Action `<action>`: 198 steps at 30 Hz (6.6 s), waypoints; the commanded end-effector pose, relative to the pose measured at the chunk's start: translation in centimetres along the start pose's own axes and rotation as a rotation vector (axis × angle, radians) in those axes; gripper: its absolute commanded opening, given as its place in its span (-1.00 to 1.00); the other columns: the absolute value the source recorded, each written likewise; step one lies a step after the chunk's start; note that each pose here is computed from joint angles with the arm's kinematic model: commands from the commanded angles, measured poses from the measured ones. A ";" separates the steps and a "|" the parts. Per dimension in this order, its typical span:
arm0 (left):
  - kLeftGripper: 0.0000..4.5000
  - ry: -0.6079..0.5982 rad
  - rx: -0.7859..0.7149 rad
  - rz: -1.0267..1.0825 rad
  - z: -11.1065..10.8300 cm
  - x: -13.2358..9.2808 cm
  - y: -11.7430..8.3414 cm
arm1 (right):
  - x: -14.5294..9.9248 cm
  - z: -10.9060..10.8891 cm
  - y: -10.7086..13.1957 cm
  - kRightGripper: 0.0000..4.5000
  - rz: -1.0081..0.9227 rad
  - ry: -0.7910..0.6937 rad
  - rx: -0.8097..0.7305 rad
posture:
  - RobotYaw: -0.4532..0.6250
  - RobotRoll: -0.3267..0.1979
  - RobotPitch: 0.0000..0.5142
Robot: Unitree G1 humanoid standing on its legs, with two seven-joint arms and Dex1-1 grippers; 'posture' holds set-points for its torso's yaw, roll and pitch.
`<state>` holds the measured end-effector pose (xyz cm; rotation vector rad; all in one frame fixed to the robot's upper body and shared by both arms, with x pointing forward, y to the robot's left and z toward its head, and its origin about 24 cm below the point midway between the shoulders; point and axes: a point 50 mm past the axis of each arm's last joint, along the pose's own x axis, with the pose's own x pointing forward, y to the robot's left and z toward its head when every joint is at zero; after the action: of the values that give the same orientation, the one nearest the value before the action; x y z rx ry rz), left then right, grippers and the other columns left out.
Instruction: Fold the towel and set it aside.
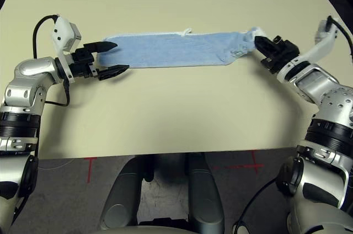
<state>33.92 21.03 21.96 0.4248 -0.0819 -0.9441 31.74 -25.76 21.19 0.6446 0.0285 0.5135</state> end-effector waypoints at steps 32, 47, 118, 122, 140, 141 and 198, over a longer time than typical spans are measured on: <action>1.00 -0.099 -0.052 -0.147 0.4 0.4 -1.6 | 4.4 -2.5 5.4 -0.99 0.182 0.298 -0.418 | -0.18 0.25 0.22; 1.00 -0.088 -0.055 -0.137 0.2 0.5 -1.6 | 6.8 -5.7 6.8 -0.99 0.203 0.366 -0.434 | -0.16 0.25 0.23; 1.00 0.300 -1.115 0.235 0.7 -3.9 0.6 | 5.7 -3.0 1.6 0.99 0.817 0.225 -0.997 | -0.06 0.25 0.31; 1.00 0.304 -1.156 0.245 0.2 -3.4 0.4 | 5.7 -2.9 1.6 0.99 0.817 0.226 -1.001 | -0.06 0.25 0.32; 1.00 0.295 -1.224 0.338 -0.1 -2.4 0.9 | 5.5 -2.9 1.8 0.99 0.817 0.234 -1.012 | -0.09 0.25 0.31; 1.00 0.288 -1.225 0.348 -0.1 -2.3 1.0 | 5.5 -2.9 1.8 0.99 0.816 0.235 -1.013 | -0.09 0.25 0.31; -1.00 0.250 -1.175 0.592 -0.3 -8.0 2.0 | 5.7 -2.8 1.6 1.00 0.792 0.252 -1.032 | -0.06 0.25 0.27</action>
<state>30.99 28.57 23.22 -0.5730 0.5302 -0.2362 35.49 -20.43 20.74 -0.4526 -0.2627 1.2396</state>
